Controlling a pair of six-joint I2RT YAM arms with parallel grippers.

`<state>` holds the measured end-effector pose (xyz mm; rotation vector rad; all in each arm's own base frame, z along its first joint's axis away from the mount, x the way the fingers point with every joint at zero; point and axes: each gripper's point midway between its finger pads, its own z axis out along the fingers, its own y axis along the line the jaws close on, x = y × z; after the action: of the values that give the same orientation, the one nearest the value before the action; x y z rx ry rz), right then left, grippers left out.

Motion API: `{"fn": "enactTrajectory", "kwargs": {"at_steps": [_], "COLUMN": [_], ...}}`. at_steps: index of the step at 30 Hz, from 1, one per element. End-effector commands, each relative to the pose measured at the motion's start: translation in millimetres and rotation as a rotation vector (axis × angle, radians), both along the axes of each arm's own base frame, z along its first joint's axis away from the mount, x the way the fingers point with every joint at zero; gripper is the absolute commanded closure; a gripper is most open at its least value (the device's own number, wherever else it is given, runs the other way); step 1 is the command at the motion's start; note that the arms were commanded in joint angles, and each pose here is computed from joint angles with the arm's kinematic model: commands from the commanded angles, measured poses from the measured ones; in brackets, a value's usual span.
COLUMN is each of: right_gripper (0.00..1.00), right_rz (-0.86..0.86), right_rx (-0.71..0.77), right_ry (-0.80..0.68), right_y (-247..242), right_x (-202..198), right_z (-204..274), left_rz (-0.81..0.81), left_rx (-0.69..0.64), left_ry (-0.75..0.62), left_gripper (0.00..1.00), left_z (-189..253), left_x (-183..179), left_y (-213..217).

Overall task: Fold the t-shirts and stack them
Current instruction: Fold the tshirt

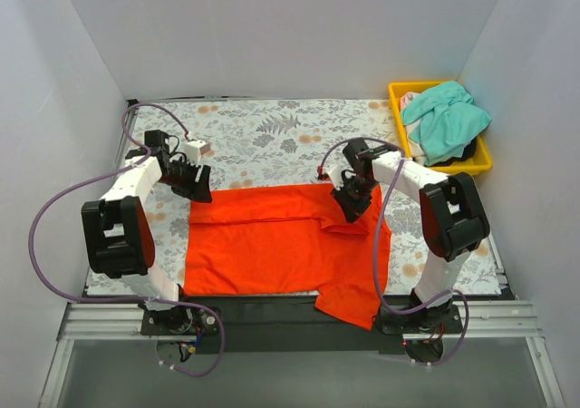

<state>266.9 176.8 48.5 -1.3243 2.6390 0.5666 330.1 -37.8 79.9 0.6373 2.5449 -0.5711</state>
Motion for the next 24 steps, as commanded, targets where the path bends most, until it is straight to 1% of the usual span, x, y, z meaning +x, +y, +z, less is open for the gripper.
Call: {"fn": "enactTrajectory", "kwargs": {"at_steps": [1, 6, 8, 11, 13, 14, 16, 17, 18, 19, 20, 24], "right_gripper": [0.88, 0.88, 0.88, 0.86, 0.85, 0.83, 0.77, 0.72, 0.68, 0.68, 0.68, 0.69], "right_rz": [0.039, 0.138, 0.158, 0.162, 0.127, 0.106, 0.023, -0.007, -0.054, -0.089, -0.118, -0.174], "right_rx": [-0.052, -0.045, -0.019, 0.011, 0.046, 0.079, 0.118, 0.102, 0.076, 0.05, -0.015, -0.119], "right_ry": [0.004, 0.1, 0.126, 0.112, 0.06, 0.04, -0.032, -0.061, -0.073, -0.1, -0.121, -0.119], "right_y": [-1.7, 9.7, 15.2, 19.2, 17.0, 17.5, 6.6, -1.4, -13.1, -18.1, -29.7, -49.4], "right_x": [-17.5, -62.1, -69.2, -63.8, -43.1, -33.4, -0.6, 11.4, 24.4, 37.8, 48.1, 69.2], "right_z": [-4.2, -13.6, -11.9, 2.1, 22.1, 31.5, 52.7, 55.6, 53.5, 56.4, 50.6, 26.9], "left_rz": [-0.008, -0.005, 0.0, 0.005, 0.021, 0.03, 0.061, 0.075, 0.089, 0.119, 0.13, 0.169], "left_rx": [-0.023, -0.027, -0.031, -0.037, -0.044, -0.049, -0.057, -0.056, -0.057, -0.06, -0.062, -0.063], "left_ry": [-0.026, -0.017, -0.011, -0.001, 0.015, 0.032, 0.052, 0.067, 0.082, 0.106, 0.12, 0.215], "left_gripper": [0.43, 0.43, 0.43, 0.43, 0.43, 0.43, 0.43, 0.43, 0.43, 0.44, 0.45, 0.48], "left_z": [11.2, 10.2, 9.8, 8.6, 8.1, 6.1, 5.3, 2.2, -0.8, -2.5, -3.9, -20.8], "left_x": [5.9, 6.4, 6.6, 6.8, 6.5, 4.8, 4.6, 5.2, 5.4, 4.9, 5.5, 0.5], "left_y": [-3.0, -3.1, -3.5, -4.2, -4.8, -4.8, -4.4, -3.8, -3.5, -2.9, -2.8, -2.5]}}
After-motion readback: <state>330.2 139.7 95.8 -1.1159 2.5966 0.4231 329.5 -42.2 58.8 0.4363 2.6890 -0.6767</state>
